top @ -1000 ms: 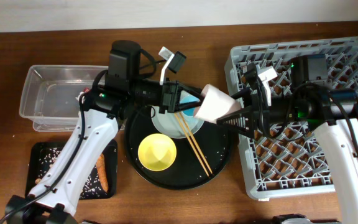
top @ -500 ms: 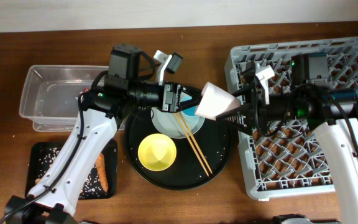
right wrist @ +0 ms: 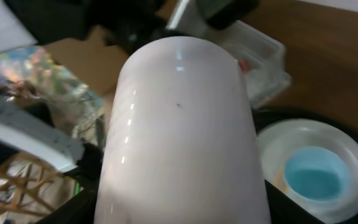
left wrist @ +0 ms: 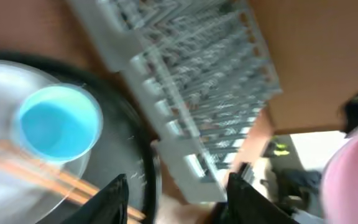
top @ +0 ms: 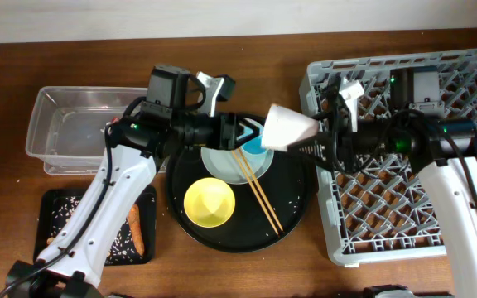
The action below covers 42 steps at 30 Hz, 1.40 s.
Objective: Sort waste into correct bins and load items into the dishwasher rack
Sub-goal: 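Place the pink cup upside down in the dish rack with the right gripper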
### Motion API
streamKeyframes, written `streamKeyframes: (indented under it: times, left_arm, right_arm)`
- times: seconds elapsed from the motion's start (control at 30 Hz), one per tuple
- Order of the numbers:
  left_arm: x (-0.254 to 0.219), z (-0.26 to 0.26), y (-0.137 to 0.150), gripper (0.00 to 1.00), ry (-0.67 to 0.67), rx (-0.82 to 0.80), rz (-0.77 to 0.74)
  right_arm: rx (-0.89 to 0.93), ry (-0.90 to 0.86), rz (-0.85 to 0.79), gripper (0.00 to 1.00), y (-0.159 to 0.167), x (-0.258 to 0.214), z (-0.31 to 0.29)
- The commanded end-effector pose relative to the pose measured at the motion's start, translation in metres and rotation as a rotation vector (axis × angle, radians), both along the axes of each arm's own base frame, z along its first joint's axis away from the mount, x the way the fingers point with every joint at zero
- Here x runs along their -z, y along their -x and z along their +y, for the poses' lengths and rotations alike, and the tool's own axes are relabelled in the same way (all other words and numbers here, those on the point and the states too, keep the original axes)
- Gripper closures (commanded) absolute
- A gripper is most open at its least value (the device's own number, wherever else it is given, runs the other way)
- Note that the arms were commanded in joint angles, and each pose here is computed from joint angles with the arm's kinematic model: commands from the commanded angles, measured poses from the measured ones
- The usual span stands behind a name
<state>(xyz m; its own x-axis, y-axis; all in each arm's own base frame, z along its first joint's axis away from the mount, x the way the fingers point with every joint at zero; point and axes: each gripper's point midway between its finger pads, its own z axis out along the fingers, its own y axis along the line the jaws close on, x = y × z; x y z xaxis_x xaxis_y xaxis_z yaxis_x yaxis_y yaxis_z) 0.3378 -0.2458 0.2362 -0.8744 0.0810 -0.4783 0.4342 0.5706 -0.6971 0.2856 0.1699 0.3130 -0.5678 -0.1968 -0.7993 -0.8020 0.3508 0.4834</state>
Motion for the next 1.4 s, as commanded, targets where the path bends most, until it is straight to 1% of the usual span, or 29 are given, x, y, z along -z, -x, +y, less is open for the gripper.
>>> streamKeyframes:
  times: [0.0,0.07,0.13,0.2,0.27,0.3,0.37,0.4,0.43,0.47,0.57,0.67,0.77,0.97,1.07,1.37]
  left_arm:
    - [0.023,0.031,-0.011,0.51,-0.196,-0.138,-0.002]
    - [0.036,0.046,-0.01,0.51,-0.285,-0.188,0.027]
    - [0.045,0.057,-0.009,0.51,-0.354,-0.222,0.043]
    - [0.049,0.063,-0.008,0.5,-0.387,-0.238,0.051]
    - [0.05,0.065,-0.007,0.49,-0.397,-0.243,0.054]
    - [0.05,0.065,-0.007,0.43,-0.397,-0.243,0.055]
    - [0.05,0.065,-0.007,0.22,-0.398,-0.243,0.055]
    - [0.051,0.065,-0.007,0.17,-0.398,-0.242,0.057]
    - [0.051,0.065,-0.006,0.04,-0.399,-0.242,0.059]
    - [0.051,0.065,-0.006,0.01,-0.399,-0.242,0.058]
    - [0.051,0.065,-0.007,0.01,-0.399,-0.243,0.058]
    - [0.051,0.065,-0.007,0.01,-0.399,-0.242,0.058]
    - [0.051,0.065,-0.007,0.01,-0.399,-0.242,0.058]
    - [0.051,0.065,-0.007,0.01,-0.399,-0.242,0.058]
    - [0.051,0.065,-0.007,0.01,-0.399,-0.242,0.058]
    - [0.051,0.065,-0.007,0.01,-0.399,-0.242,0.058]
  right_arm:
    - [0.254,0.169,0.117,0.41,-0.029,0.022,-0.024]
    - [0.427,0.265,0.167,0.42,-0.045,0.032,-0.046]
    - [0.632,0.384,0.176,0.43,-0.062,0.036,-0.078]
    - [0.787,0.482,0.153,0.43,-0.072,0.036,-0.106]
    - [0.882,0.561,0.126,0.43,-0.078,0.038,-0.127]
    - [0.908,0.589,0.124,0.43,-0.08,0.04,-0.134]
    - [0.926,0.627,0.139,0.43,-0.085,0.05,-0.14]
    - [0.92,0.637,0.158,0.43,-0.088,0.057,-0.139]
    - [0.914,0.647,0.174,0.43,-0.091,0.064,-0.139]
    - [0.909,0.655,0.187,0.43,-0.095,0.071,-0.139]
    - [0.901,0.677,0.218,0.44,-0.11,0.092,-0.139]
    - [0.916,0.743,0.257,0.43,-0.119,0.116,-0.147]
    - [0.902,0.785,0.307,0.43,-0.123,0.14,-0.149]
    - [0.87,0.83,0.382,0.43,-0.124,0.171,-0.149]
    - [0.861,0.843,0.403,0.43,-0.122,0.179,-0.149]
    - [0.856,0.85,0.415,0.43,-0.119,0.182,-0.149]
